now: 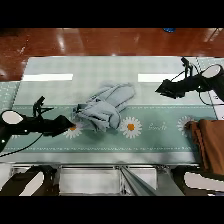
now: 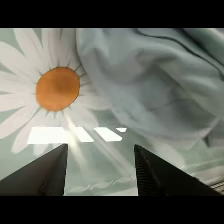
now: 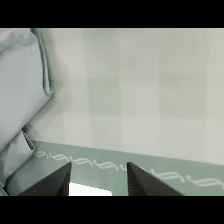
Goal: Fold the shirts.
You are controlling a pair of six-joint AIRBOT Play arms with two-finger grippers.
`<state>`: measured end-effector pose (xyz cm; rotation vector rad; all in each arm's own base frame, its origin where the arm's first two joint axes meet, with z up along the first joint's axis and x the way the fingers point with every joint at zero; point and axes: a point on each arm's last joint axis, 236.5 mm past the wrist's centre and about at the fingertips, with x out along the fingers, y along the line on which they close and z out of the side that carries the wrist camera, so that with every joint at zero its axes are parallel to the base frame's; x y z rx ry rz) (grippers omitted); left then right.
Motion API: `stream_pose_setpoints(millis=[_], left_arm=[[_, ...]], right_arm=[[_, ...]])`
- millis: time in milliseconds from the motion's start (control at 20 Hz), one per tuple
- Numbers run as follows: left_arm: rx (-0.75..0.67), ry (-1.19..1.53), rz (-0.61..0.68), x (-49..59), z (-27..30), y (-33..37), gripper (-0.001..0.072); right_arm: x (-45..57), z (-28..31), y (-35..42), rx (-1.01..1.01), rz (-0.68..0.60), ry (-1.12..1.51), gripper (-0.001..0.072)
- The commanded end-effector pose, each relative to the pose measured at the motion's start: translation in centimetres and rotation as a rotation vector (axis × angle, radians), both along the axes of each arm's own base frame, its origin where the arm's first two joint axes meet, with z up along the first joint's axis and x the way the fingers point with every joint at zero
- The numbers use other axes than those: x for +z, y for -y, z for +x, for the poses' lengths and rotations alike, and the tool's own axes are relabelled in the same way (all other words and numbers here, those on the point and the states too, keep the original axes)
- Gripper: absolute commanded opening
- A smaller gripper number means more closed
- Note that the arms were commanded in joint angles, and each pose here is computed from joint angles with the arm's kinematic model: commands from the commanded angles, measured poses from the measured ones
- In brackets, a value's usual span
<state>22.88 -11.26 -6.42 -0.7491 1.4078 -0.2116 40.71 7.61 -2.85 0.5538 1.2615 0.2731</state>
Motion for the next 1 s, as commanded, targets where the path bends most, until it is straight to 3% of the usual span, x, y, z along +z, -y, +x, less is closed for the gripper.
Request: stream_pose_setpoints(millis=[0,350,400,450,500,950], left_arm=[[0.119,0.026,-0.126,-1.6,1.5,2.2,0.0507],[0.044,0.081,-0.13,-4.4,4.9,5.7,0.0505],[0.047,0.086,-0.127,-4.3,5.6,5.6,0.0473],[0.05,0.092,-0.13,-4.1,6.3,5.6,0.0282],[0.047,0.104,-0.135,-3.7,6.9,5.6,0.0009],[0.007,0.151,-0.149,-2.3,8.0,6.1,0.0015]], right_arm=[[-2.1,0.6,0.1,-0.091,0.043,0.011,0.0405],[-5.9,0.9,-4.7,-0.074,0.132,-0.062,0.0403],[-6.5,0.9,-5.2,-0.067,0.13,-0.067,0.0403],[-6.9,1.2,-5.6,-0.049,0.129,-0.07,0.0403],[-7.0,1.5,-6.0,-0.035,0.135,-0.077,0.0402],[-8.0,4.6,-10.8,0.134,0.196,-0.137,0.0402]])
